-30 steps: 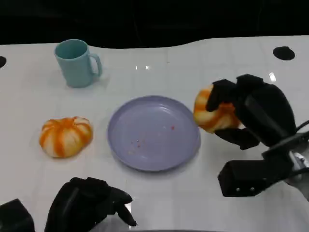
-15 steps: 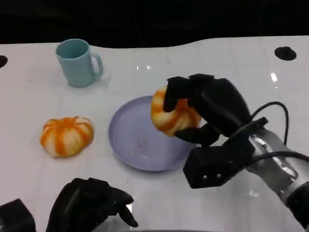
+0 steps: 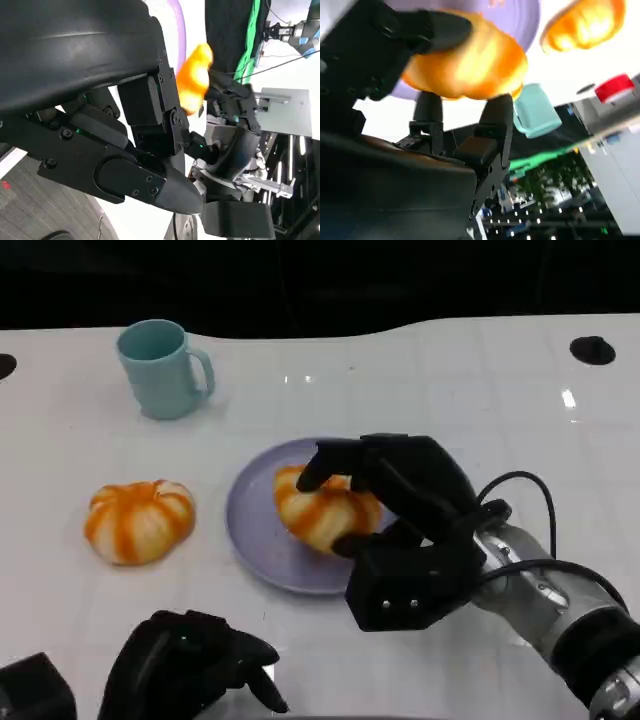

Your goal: Grasp the bread from the table and place it into the plate.

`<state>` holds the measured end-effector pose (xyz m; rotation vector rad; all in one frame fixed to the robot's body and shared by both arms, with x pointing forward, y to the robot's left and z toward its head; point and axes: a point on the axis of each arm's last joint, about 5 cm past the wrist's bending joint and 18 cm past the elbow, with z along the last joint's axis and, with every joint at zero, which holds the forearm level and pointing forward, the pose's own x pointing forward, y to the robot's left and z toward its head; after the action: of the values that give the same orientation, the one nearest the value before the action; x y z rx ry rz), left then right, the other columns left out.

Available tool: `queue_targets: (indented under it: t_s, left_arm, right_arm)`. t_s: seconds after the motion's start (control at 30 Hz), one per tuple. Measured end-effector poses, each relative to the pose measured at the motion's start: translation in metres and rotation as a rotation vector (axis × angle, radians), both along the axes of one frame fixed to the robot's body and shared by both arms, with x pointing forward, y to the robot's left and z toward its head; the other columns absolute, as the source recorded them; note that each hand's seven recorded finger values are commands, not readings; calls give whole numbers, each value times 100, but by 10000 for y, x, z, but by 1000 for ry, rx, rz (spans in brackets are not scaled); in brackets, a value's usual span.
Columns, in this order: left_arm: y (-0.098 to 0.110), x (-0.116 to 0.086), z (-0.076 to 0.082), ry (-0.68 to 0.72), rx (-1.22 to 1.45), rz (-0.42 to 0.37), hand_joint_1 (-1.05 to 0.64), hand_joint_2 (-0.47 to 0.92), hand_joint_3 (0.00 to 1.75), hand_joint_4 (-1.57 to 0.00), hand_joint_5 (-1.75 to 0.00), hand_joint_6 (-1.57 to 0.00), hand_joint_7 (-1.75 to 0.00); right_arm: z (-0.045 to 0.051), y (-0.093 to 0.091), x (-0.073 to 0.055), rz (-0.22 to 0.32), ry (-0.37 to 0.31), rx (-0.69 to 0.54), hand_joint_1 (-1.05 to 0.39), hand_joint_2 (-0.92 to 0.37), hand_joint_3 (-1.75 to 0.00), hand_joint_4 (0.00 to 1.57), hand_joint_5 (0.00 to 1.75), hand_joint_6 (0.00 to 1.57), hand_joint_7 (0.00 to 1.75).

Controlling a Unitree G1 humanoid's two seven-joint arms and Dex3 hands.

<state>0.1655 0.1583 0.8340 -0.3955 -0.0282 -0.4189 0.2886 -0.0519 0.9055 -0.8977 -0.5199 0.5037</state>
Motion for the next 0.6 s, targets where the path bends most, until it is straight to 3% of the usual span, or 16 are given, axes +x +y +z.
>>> queue_targets:
  t_s: [0.1, 0.2, 0.33, 0.6]
  left_arm:
    - [-3, -2, -1, 0, 0, -1, -92, 86, 0, -124, -90, -156, -1]
    - [-4, -2, -1, 0, 0, -2, -92, 85, 0, -124, -91, -156, -1]
    - [-7, -1, 0, -1, -2, -2, -92, 85, 0, -125, -91, -157, -1]
    - [-21, -3, 2, -2, -6, -3, -92, 86, 0, -125, -90, -156, 0]
  right_arm:
    - [-9, 5, -4, 12, 7, -49, -50, -92, -19, 4, 43, 30, 0]
    - [17, -1, 2, 28, 14, -69, -55, -92, -22, 0, 39, 24, 0]
    - [57, -6, -1, 48, 19, -76, -60, -92, -27, 0, 39, 24, 1]
    - [111, -193, -135, 81, -2, -1, -56, -92, -26, 0, 67, 31, 4]
